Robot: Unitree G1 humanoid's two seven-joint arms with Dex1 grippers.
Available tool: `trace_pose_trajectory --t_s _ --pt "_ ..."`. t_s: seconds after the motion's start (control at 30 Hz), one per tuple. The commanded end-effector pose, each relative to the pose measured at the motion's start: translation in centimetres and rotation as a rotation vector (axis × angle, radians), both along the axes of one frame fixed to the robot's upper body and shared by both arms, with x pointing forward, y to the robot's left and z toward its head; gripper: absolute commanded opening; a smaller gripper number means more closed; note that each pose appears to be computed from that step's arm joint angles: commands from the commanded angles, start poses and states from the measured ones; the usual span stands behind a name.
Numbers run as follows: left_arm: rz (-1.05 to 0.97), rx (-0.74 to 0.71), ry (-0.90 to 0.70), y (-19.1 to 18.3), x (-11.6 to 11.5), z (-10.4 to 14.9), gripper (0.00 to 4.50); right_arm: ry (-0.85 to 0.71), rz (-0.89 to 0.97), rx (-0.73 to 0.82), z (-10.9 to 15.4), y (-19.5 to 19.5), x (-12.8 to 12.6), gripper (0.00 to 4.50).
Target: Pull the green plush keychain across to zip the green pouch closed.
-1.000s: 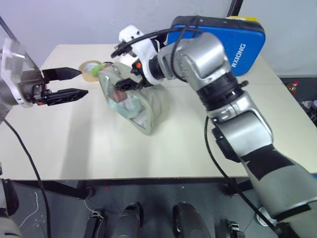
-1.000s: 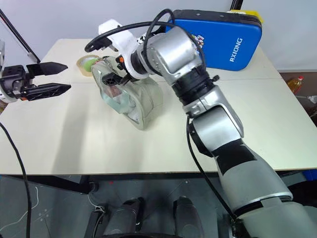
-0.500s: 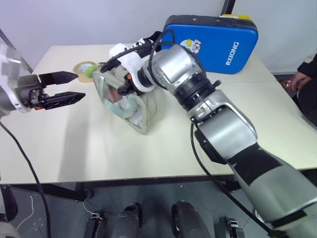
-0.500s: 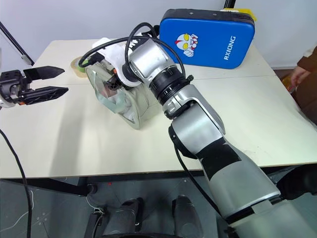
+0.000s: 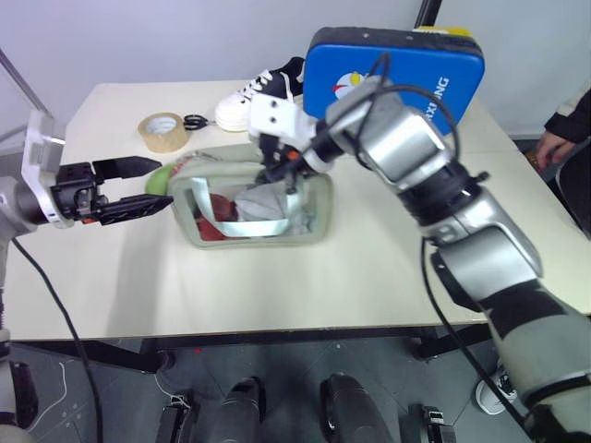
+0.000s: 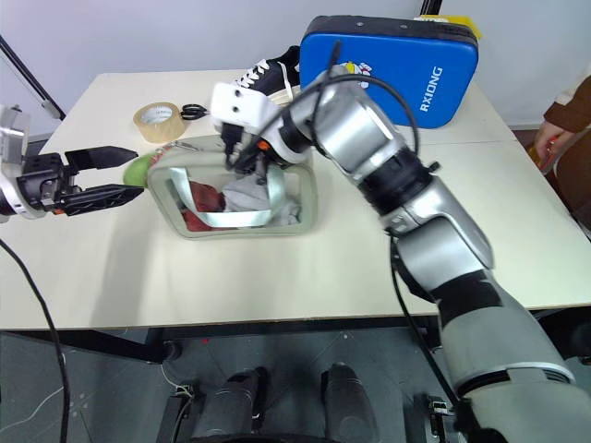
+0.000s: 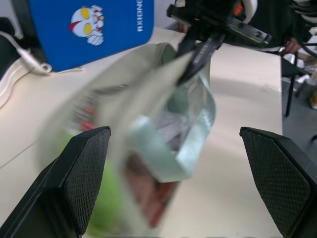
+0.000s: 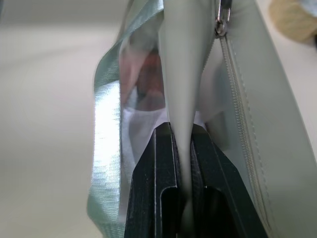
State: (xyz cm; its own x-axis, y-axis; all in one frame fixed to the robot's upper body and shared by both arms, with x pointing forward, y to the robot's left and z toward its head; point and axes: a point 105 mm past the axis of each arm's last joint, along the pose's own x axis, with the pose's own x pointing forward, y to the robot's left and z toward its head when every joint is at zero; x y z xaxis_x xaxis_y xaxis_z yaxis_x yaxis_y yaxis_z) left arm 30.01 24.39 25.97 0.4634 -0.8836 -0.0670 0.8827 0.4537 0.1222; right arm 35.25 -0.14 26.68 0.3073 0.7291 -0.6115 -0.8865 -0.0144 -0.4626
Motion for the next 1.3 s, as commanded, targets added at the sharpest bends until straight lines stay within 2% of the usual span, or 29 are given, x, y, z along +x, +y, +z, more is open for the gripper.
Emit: trace_pose_trajectory --t_s 0.03,0.2,0.4,0.57,0.67,0.77,0.87,0.97,1.07,1.3 --pt "-0.018 0.001 -0.039 -0.4 -0.3 1.0 4.5 -0.087 0.046 -0.029 0.6 0.1 -1.5 0.11" --pt "-0.034 0.002 -0.025 -0.9 -0.3 0.6 4.5 -0.068 0.002 -0.029 -0.5 -0.9 -2.3 0.11" --pt "-0.042 0.004 -0.019 -1.1 0.0 0.6 4.5 -0.014 -0.042 0.022 -0.1 -0.9 -3.3 0.11" --pt "-0.052 0.009 -0.013 -1.3 0.1 0.5 4.5 -0.012 -0.085 0.004 -1.0 -1.4 -2.8 0.11" --pt "-0.059 0.011 -0.01 -1.5 0.1 0.4 4.5 -0.006 -0.092 0.006 -1.4 -1.6 -2.7 0.99" --pt "-0.064 0.016 -0.005 -1.5 0.1 0.4 4.5 -0.019 -0.119 0.022 -1.0 -2.2 -2.3 2.5" --pt "-0.064 0.021 -0.002 -1.5 0.0 0.3 4.5 -0.026 -0.124 0.073 0.8 -3.2 -2.5 3.97" --pt "-0.065 0.022 0.003 -1.5 0.0 0.3 4.5 -0.024 -0.111 0.13 2.8 -4.3 -3.5 3.97" --pt "-0.066 0.021 0.004 -1.5 0.0 0.3 4.5 -0.039 -0.118 0.134 3.3 -5.5 -3.9 3.97" --pt "-0.062 0.02 0.002 -1.6 0.2 0.3 4.5 -0.031 -0.186 0.104 1.7 -8.7 -4.5 3.97"
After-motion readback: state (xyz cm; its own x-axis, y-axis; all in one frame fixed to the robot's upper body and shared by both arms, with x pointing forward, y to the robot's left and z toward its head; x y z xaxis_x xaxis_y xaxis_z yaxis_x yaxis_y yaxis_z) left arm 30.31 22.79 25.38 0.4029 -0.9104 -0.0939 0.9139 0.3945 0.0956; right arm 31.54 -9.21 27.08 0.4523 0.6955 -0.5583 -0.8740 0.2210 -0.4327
